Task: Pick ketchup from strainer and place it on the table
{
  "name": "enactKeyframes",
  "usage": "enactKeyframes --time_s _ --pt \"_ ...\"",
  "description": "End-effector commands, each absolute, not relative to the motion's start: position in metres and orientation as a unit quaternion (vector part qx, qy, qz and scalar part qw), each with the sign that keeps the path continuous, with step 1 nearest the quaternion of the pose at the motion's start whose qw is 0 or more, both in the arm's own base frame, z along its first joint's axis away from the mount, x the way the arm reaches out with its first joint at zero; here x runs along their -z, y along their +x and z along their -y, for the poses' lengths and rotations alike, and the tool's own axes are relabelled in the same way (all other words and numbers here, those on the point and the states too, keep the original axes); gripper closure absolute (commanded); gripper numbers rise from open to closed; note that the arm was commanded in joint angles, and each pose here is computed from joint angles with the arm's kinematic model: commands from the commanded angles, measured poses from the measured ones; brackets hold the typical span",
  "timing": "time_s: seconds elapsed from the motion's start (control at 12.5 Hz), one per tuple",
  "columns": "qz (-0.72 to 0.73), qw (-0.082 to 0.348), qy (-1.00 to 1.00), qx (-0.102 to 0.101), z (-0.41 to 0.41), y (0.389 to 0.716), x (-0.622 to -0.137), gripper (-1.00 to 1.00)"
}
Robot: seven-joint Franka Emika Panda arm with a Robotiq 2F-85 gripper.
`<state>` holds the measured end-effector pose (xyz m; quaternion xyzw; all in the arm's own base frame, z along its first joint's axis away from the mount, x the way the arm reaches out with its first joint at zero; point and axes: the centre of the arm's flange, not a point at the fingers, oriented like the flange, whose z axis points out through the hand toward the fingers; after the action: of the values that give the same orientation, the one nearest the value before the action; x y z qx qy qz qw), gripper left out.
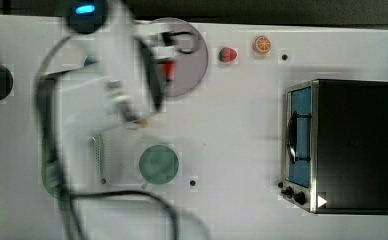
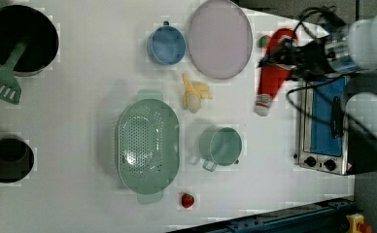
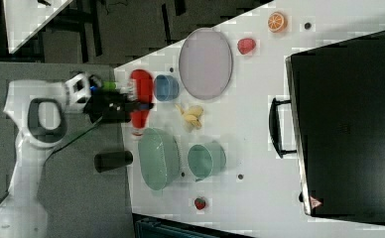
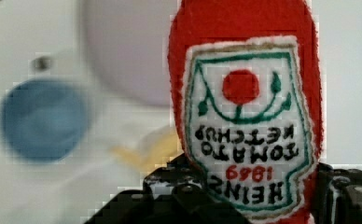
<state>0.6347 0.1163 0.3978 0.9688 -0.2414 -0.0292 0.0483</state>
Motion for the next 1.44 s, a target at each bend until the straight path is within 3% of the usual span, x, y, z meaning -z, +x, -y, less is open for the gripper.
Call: enactKeyframes --time_s 0.08,0.4,0.72,1.2,1.44 --pt "0.193 0.062 0.979 0.026 -0.053 0.644 -0.407 -0.21" --pt "0.192 0.070 0.978 0.045 -0.013 0.634 -0.381 -0.21" --pt "0.196 0.057 0.979 0.027 0.001 0.612 -0.334 -0.21" --pt "0.206 0.023 0.978 0.007 0.015 0.551 -0.237 -0.21" --pt "0.208 0.025 0.977 0.037 0.017 0.526 -0.209 -0.21"
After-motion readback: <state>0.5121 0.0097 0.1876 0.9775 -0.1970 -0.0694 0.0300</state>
